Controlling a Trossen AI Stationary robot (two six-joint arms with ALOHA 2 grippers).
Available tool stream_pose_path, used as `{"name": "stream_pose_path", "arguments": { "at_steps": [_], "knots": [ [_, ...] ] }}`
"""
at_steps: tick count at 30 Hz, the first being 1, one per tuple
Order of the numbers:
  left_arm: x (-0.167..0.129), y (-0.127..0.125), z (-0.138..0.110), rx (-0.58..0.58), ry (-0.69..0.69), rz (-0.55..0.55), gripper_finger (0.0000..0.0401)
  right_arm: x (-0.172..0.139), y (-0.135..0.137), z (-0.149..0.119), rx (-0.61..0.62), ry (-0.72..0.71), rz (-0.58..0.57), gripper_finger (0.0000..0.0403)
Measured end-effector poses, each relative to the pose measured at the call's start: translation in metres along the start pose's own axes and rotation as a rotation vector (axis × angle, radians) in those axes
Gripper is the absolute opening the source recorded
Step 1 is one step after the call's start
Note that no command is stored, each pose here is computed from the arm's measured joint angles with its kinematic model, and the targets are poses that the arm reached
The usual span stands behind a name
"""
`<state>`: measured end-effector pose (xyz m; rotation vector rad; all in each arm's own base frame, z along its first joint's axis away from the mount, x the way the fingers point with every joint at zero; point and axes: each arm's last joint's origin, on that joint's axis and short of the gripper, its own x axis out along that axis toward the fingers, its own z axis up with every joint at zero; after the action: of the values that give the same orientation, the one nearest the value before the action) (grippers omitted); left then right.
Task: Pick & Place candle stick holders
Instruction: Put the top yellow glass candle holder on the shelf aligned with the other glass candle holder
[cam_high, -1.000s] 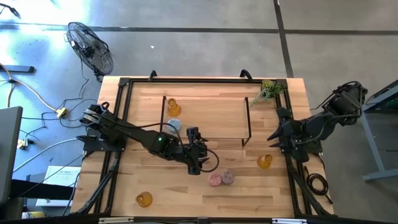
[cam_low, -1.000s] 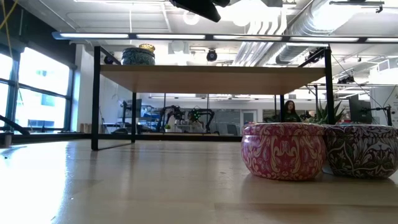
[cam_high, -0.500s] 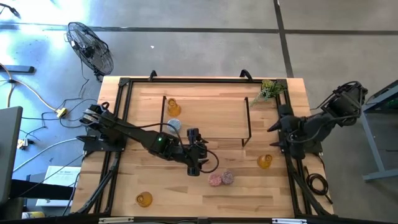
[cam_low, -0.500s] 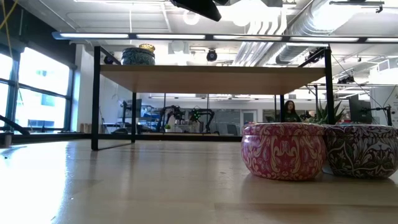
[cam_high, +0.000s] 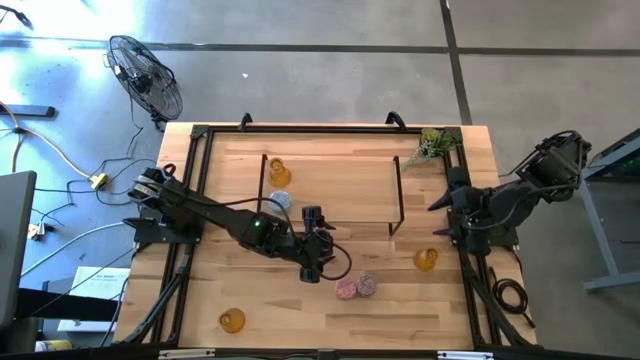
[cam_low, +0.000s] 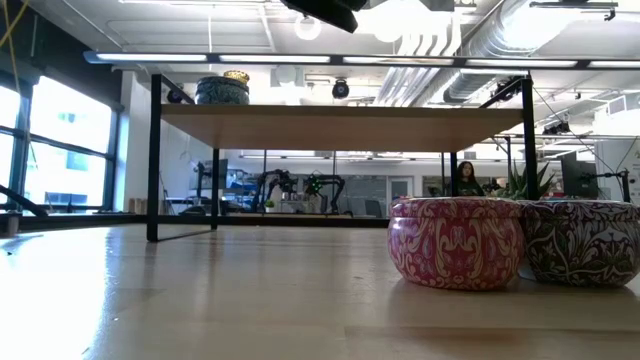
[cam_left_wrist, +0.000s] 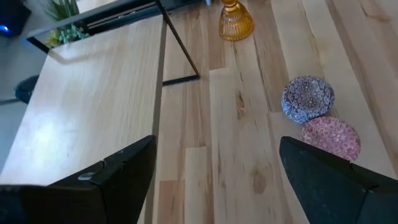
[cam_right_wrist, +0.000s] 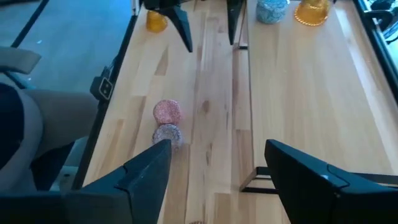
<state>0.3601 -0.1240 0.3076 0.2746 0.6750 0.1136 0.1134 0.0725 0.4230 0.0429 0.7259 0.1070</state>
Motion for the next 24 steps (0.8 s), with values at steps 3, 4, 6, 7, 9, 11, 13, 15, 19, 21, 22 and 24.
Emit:
{"name": "stream_pose_path", "arguments": {
  "at_steps": [3, 4, 6, 7, 9, 11, 13, 15, 19, 21, 22, 24],
  "knots": [
    [0.0, 0.0, 0.0, 0.001, 0.0, 0.0, 0.0335, 0.0, 0.0, 0.0, 0.0, 0.003, 0.008, 0.0255],
    [0.0, 0.0, 0.0, 0.001, 0.0, 0.0, 0.0335, 0.0, 0.0, 0.0, 0.003, 0.0, 0.009, 0.0255],
    [0.0, 0.0, 0.0, 0.002, 0.0, 0.0, 0.0335, 0.0, 0.001, 0.002, 0.01, -0.021, 0.014, 0.0256],
    [0.0, 0.0, 0.0, 0.002, 0.0, 0.001, 0.0335, 0.0, 0.002, 0.004, 0.016, -0.037, 0.02, 0.0256],
    [0.0, 0.0, 0.0, 0.0, -0.001, 0.008, 0.0335, 0.0, 0.003, 0.007, 0.016, -0.074, 0.016, 0.0256],
    [0.0, 0.0, 0.0, 0.0, -0.001, 0.01, 0.0335, -0.001, 0.003, 0.01, 0.011, -0.109, 0.012, 0.0255],
    [0.0, 0.0, 0.0, 0.002, -0.001, 0.011, 0.0335, -0.001, 0.004, 0.011, 0.03, -0.123, 0.017, 0.0255],
    [0.0, 0.0, 0.0, 0.007, -0.003, 0.012, 0.0335, -0.001, 0.003, 0.011, 0.077, -0.127, 0.001, 0.0256],
    [0.0, 0.001, 0.001, 0.026, -0.012, 0.015, 0.0335, 0.0, -0.003, 0.001, 0.241, -0.05, -0.087, 0.0256],
    [0.0, 0.001, 0.002, 0.026, -0.014, 0.015, 0.0335, 0.0, -0.007, -0.007, 0.325, 0.013, -0.134, 0.0255],
    [0.0, 0.001, 0.002, 0.026, -0.014, 0.015, 0.0335, 0.0, -0.008, -0.01, 0.367, 0.041, -0.159, 0.0255],
    [0.0, 0.001, 0.002, 0.026, -0.014, 0.015, 0.0335, 0.0, -0.011, -0.016, 0.446, 0.085, -0.217, 0.0255]
  ]
}}
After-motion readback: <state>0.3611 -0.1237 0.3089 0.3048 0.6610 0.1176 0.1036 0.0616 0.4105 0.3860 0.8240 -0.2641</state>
